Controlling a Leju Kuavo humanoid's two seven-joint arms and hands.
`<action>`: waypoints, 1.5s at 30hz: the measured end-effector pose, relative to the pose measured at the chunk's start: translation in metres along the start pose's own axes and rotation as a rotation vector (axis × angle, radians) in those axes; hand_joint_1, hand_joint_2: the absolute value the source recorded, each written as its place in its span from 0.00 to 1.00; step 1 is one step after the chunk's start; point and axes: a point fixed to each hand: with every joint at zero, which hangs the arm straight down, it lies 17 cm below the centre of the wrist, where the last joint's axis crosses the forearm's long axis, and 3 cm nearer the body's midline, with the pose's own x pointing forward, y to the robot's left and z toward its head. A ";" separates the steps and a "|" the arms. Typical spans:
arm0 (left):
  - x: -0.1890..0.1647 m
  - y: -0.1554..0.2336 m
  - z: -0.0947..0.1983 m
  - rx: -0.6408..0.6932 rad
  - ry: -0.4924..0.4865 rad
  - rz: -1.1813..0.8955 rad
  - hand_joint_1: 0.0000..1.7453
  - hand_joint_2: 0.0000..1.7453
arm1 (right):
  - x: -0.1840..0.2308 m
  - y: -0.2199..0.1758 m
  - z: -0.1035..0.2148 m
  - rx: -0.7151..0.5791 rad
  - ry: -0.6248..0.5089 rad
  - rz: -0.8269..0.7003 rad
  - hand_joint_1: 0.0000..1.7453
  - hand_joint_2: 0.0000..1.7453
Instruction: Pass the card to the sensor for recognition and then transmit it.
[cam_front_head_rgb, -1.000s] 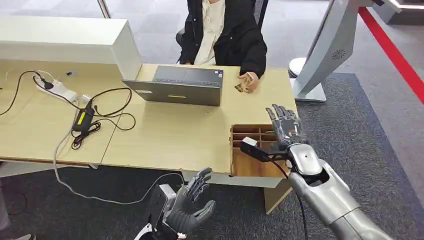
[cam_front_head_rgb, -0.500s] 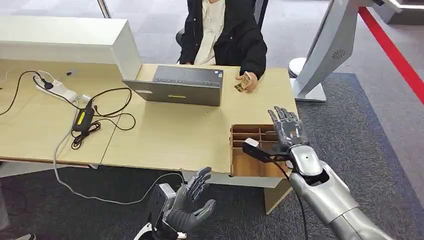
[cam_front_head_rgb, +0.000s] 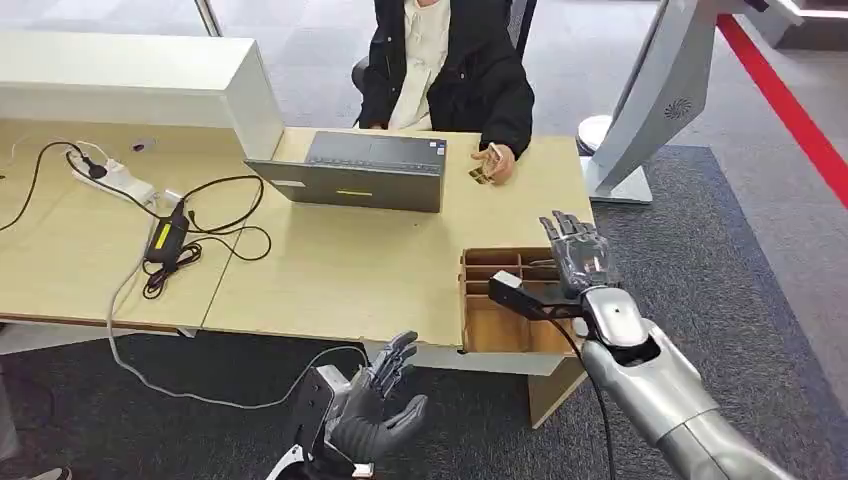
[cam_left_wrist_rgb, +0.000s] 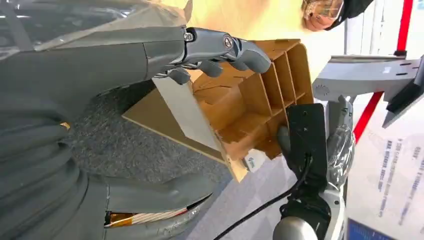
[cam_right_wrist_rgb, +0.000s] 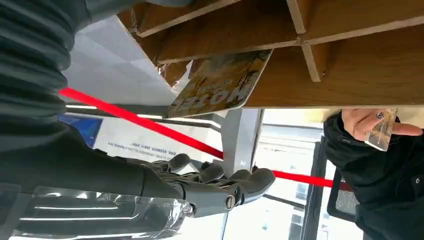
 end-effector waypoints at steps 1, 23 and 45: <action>0.001 0.000 0.000 0.001 -0.002 0.001 0.00 1.00 | 0.000 0.000 0.000 0.002 0.003 -0.004 1.00 1.00; 0.004 0.001 0.002 0.016 -0.014 0.002 0.00 1.00 | -0.014 0.001 -0.004 0.076 0.055 -0.028 1.00 1.00; 0.008 -0.013 0.002 -0.061 -0.025 0.016 0.00 1.00 | -0.019 -0.093 -0.017 -0.260 0.082 -0.019 1.00 1.00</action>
